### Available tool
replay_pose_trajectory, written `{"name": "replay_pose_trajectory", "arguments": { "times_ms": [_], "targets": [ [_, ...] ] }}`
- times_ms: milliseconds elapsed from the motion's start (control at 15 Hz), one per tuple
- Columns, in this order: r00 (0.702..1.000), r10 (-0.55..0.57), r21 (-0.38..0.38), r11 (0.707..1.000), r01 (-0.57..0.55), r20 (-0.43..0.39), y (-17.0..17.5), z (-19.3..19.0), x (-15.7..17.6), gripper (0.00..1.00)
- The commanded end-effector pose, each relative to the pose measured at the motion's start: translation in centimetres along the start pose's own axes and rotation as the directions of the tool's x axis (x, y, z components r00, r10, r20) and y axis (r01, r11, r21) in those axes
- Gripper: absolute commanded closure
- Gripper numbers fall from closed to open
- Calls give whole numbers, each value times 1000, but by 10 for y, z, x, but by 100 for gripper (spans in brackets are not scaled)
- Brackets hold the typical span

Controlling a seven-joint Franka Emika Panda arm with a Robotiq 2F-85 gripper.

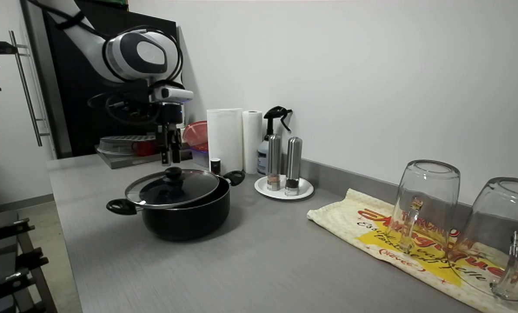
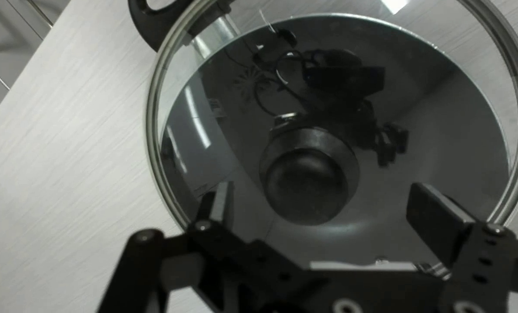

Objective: Place the pot's lid on the counter

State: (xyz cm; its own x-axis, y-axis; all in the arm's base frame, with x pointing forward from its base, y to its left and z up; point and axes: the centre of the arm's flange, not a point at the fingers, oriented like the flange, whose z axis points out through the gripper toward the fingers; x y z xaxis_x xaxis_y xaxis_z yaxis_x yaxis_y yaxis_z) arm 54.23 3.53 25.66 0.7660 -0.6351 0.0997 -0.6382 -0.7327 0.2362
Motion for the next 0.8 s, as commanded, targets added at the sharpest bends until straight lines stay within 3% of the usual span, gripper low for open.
{"name": "replay_pose_trajectory", "arguments": {
  "times_ms": [0,733],
  "targets": [
    [1000,7,10,1000,-7,-4,-4,1,12,0],
    [1000,-11,8,1000,11,11,-13,8,4,0]
  ]
}}
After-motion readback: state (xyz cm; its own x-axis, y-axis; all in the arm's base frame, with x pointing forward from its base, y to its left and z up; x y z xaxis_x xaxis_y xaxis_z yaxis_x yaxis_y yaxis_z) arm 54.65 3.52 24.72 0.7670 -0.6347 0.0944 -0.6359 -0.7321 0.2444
